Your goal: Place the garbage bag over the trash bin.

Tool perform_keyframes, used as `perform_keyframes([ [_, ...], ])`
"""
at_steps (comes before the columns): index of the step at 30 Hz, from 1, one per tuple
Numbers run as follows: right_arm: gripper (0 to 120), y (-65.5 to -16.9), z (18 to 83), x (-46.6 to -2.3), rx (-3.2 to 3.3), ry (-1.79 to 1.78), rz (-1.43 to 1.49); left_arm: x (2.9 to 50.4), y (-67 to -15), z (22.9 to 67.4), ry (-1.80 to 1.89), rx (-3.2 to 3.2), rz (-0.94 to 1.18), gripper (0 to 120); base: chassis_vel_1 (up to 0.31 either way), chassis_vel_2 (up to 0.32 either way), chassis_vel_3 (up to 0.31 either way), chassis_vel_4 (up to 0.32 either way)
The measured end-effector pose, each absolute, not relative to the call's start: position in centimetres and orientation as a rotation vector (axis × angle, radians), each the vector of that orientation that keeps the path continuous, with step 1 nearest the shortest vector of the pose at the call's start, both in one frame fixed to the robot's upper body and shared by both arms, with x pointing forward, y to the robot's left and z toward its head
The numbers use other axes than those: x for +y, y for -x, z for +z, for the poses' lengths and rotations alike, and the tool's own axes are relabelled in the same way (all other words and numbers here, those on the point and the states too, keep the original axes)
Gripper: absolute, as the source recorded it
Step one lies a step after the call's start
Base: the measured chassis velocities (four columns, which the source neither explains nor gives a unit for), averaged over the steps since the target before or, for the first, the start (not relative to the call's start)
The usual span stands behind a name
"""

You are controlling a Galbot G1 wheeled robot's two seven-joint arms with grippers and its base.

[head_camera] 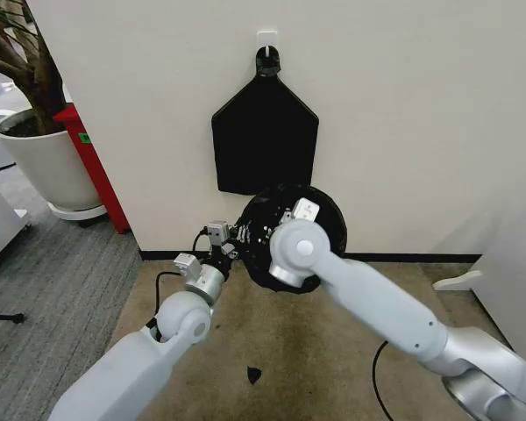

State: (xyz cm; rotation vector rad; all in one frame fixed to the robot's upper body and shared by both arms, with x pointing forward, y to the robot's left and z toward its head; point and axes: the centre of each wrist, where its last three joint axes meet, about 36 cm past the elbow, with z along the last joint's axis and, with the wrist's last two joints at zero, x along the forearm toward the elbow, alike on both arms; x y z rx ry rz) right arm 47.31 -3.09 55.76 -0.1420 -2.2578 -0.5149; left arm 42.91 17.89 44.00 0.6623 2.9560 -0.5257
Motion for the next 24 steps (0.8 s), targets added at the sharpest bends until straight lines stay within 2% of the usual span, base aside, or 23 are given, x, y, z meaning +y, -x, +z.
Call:
perform_keyframes([
  [4, 0, -47.0, 55.6, -2.9, -2.26, 0.148, -0.503, 17.9, -42.9, 44.0, -0.665, 2.953, -0.53, 4, 0.0, 0.0, 0.0, 0.0],
  [13, 0, -48.4, 60.9, -2.8, -2.362, 0.105, -0.583, 17.9, -43.1, 44.2, -0.667, 2.947, -0.535, 4, 0.0, 0.0, 0.0, 0.0],
  [24, 0, -52.2, 54.4, -3.4, -2.313, 0.275, -0.479, 17.9, -43.3, 45.0, -0.667, 2.926, -0.545, 4, 0.0, 0.0, 0.0, 0.0],
])
